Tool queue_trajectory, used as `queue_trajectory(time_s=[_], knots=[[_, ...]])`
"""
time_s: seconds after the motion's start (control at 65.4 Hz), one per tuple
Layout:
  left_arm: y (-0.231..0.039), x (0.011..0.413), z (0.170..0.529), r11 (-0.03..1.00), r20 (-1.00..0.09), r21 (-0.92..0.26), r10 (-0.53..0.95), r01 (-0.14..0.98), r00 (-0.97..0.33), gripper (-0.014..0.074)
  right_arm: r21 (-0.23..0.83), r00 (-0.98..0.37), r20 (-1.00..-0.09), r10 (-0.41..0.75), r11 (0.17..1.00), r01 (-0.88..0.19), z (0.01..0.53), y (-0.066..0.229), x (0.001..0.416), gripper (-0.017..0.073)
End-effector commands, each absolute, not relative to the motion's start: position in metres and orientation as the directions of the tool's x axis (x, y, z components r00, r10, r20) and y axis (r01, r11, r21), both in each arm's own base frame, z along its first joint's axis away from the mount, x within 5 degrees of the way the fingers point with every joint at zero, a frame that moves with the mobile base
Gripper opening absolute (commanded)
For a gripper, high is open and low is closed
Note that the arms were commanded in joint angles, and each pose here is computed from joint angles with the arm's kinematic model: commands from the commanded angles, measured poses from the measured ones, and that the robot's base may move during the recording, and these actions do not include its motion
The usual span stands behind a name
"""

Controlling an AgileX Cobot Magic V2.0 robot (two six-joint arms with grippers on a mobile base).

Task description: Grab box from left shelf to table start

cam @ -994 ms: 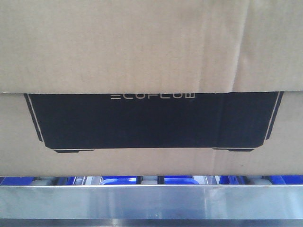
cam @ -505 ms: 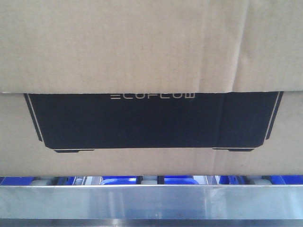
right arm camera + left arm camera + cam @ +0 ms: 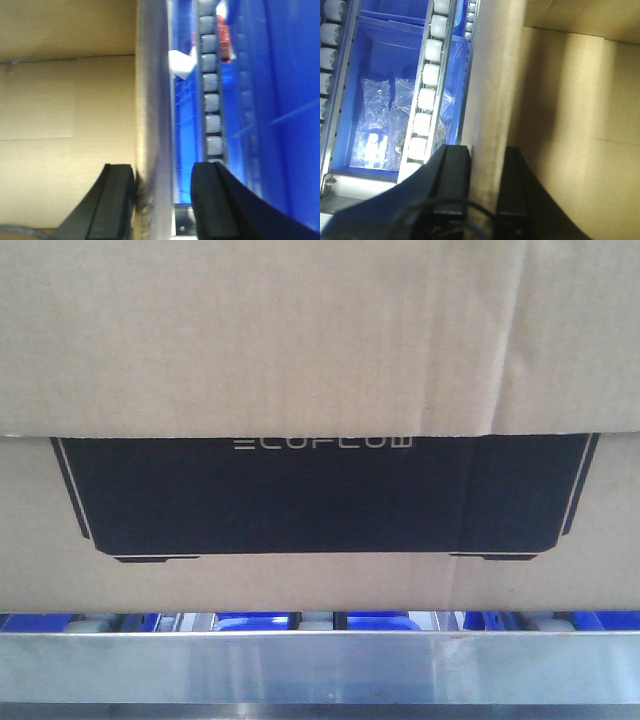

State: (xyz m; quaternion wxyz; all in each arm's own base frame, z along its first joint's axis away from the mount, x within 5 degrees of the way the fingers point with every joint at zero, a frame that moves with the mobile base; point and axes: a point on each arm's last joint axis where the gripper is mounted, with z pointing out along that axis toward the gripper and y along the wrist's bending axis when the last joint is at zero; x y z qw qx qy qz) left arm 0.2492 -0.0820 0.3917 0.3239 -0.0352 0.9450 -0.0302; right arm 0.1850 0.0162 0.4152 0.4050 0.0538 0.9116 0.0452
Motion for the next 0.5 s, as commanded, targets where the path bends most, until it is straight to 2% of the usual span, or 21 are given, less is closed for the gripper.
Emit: queue_trajectory(time_s=[0.0, 0.489], knots=[[-0.075, 0.248, 0.412, 0.997, -0.709, -0.058, -0.081, -0.056, -0.701, -0.0097, 0.084, -0.580, -0.809, 0.092, 0.996, 0.041, 0.433, 0.016, 0.185, 0.0384], [-0.074, 0.248, 0.412, 0.997, -0.708, -0.058, -0.081, -0.057, -0.702, -0.0097, 0.130, -0.599, -0.794, 0.104, 0.991, -0.001, 0.422, 0.029, 0.211, 0.0384]])
